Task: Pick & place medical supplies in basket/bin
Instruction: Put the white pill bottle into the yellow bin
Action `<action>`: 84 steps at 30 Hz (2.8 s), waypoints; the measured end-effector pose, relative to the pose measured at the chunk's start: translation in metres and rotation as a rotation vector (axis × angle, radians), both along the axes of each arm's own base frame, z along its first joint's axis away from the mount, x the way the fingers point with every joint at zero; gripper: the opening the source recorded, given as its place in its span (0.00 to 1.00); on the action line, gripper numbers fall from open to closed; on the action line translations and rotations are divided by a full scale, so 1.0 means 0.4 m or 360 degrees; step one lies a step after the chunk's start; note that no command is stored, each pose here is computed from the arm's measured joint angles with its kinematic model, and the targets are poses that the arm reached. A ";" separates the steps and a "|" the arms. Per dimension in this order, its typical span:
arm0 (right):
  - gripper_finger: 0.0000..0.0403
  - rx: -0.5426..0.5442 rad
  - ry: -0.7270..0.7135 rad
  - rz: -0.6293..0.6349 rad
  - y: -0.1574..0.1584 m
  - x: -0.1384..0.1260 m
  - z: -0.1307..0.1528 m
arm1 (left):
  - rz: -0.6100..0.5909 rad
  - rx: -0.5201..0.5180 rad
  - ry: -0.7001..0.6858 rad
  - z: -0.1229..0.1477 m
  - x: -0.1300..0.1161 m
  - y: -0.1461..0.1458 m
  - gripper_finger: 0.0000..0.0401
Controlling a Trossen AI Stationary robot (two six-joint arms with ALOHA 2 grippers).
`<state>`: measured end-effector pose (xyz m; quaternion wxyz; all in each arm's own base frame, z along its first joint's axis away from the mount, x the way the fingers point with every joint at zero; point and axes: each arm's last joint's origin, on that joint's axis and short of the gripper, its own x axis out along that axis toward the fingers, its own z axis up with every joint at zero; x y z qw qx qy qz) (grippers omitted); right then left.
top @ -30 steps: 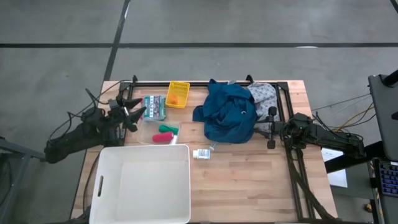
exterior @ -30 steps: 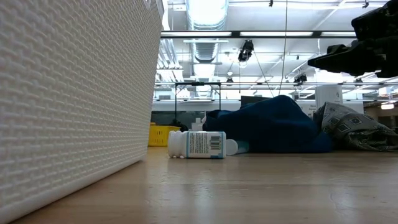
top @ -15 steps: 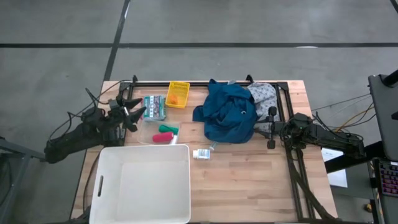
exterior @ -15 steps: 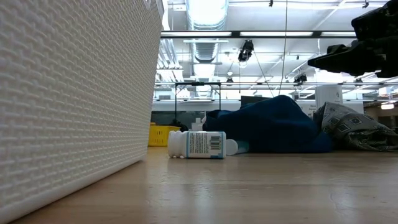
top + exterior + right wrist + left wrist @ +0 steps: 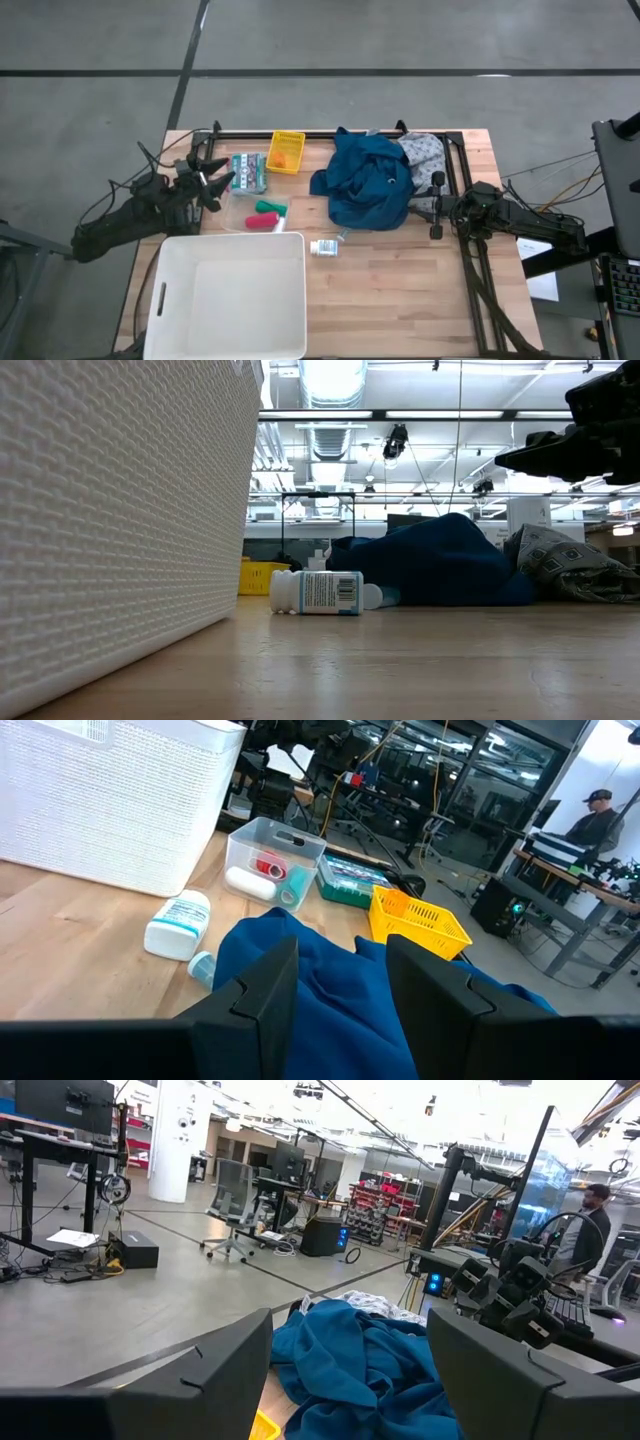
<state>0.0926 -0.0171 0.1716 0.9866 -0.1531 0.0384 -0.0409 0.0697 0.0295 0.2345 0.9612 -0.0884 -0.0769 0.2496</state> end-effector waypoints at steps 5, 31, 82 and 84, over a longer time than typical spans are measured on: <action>0.37 -0.0113 0.0010 0.0008 0.000 0.000 0.000 | 0.0000 0.0000 0.0000 0.000 0.000 0.000 0.68; 0.37 0.0222 0.0018 0.0069 -0.021 0.110 0.143 | 0.0000 -0.0001 0.0001 0.000 0.000 0.000 0.68; 0.70 0.0729 0.0937 0.0038 0.041 0.598 0.098 | 0.0001 -0.0285 0.0830 -0.129 -0.021 -0.007 0.68; 0.75 0.0718 0.0939 0.0049 0.045 0.599 0.096 | 0.0003 -0.0300 0.0836 -0.132 -0.021 -0.007 0.68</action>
